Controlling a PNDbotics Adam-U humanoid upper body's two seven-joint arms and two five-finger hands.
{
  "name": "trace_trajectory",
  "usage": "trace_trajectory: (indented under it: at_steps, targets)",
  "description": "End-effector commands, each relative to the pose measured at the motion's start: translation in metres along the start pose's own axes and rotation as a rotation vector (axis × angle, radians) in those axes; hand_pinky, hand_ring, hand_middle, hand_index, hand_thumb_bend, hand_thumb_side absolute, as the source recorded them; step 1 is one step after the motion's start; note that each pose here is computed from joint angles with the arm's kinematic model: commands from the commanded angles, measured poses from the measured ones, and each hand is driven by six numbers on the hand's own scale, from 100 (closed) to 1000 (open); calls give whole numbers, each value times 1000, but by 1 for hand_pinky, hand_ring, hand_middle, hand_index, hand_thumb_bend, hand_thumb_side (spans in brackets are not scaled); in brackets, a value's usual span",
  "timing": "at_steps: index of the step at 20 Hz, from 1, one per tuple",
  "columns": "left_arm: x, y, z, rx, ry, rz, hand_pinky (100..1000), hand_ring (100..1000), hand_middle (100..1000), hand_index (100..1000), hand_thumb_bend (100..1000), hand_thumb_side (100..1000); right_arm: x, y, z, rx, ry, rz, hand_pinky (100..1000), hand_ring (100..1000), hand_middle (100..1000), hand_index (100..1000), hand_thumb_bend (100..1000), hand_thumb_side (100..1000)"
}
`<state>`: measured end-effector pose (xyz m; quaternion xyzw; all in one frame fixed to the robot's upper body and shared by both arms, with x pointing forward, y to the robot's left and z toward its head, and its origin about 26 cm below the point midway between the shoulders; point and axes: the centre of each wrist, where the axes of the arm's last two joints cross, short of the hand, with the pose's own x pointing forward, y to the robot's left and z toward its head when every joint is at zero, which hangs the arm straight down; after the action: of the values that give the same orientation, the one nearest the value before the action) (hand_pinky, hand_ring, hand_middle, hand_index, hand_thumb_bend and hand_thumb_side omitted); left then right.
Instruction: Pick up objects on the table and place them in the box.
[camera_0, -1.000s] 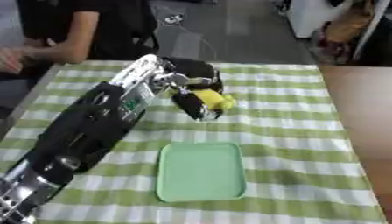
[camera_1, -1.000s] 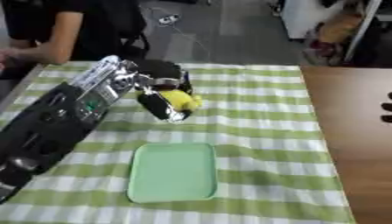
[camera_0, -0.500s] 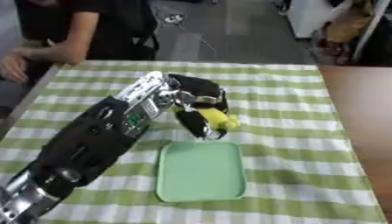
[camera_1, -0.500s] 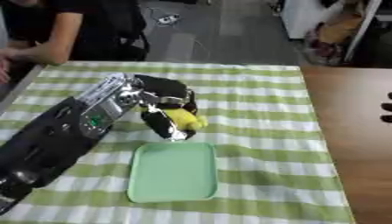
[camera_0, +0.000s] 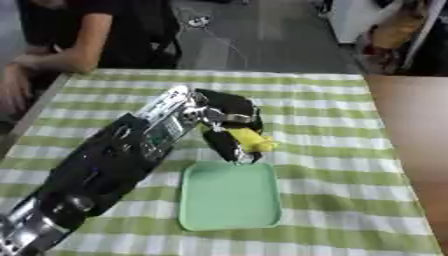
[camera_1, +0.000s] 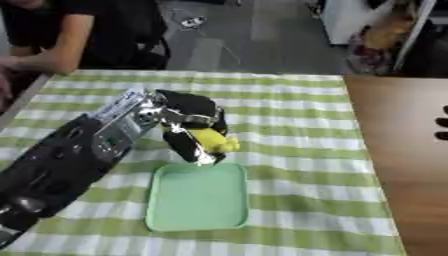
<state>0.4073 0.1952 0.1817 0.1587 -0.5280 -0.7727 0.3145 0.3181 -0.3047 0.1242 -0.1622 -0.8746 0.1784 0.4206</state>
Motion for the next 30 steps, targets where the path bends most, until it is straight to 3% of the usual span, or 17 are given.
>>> trace_trajectory:
  at_steps: [1, 11, 21, 23, 24, 25, 26, 27, 28, 29, 30]
  targets:
    - [4, 6, 3, 8, -16, -11, 100, 100, 100, 183, 100, 473, 3, -6, -3, 1, -18, 17, 695, 757, 782, 898, 100, 788]
    - [4, -13, -3, -34, -28, 27, 100, 100, 100, 181, 100, 474, 4, -6, -4, 2, -20, 16, 695, 757, 782, 898, 100, 788]
    - [2, -21, -4, -43, -27, 43, 100, 100, 100, 192, 100, 446, 4, -5, -5, 3, -22, 14, 695, 757, 782, 898, 100, 788]
    - [1, -22, -4, -41, -31, 48, 100, 100, 166, 247, 100, 390, 4, -5, -5, 3, -22, 15, 695, 757, 783, 898, 100, 788]
    - [0, -22, -3, -41, -33, 52, 100, 100, 149, 231, 100, 402, 4, -5, -4, 3, -22, 15, 695, 757, 783, 898, 100, 788]
    - [0, -23, -3, -41, -37, 58, 100, 154, 291, 355, 100, 351, 4, -5, -4, 3, -21, 15, 695, 757, 783, 898, 100, 788]
    - [0, -23, -3, -41, -44, 65, 100, 121, 265, 333, 100, 336, 4, -5, -4, 4, -21, 15, 695, 757, 783, 898, 100, 788]
    - [0, -24, -3, -42, -53, 71, 223, 298, 411, 458, 100, 407, 4, -5, -4, 4, -21, 15, 695, 757, 783, 898, 100, 788]
    - [0, -25, -3, -49, -62, 77, 241, 314, 425, 469, 100, 413, 4, -5, -4, 4, -21, 15, 695, 757, 783, 898, 100, 788]
    - [-1, -25, -2, -56, -68, 82, 377, 447, 531, 584, 100, 463, 4, -5, -5, 4, -22, 15, 695, 756, 783, 898, 100, 788]
    - [-1, -25, -2, -66, -72, 84, 336, 409, 503, 549, 100, 447, 4, -5, -5, 4, -22, 15, 695, 756, 783, 898, 100, 788]
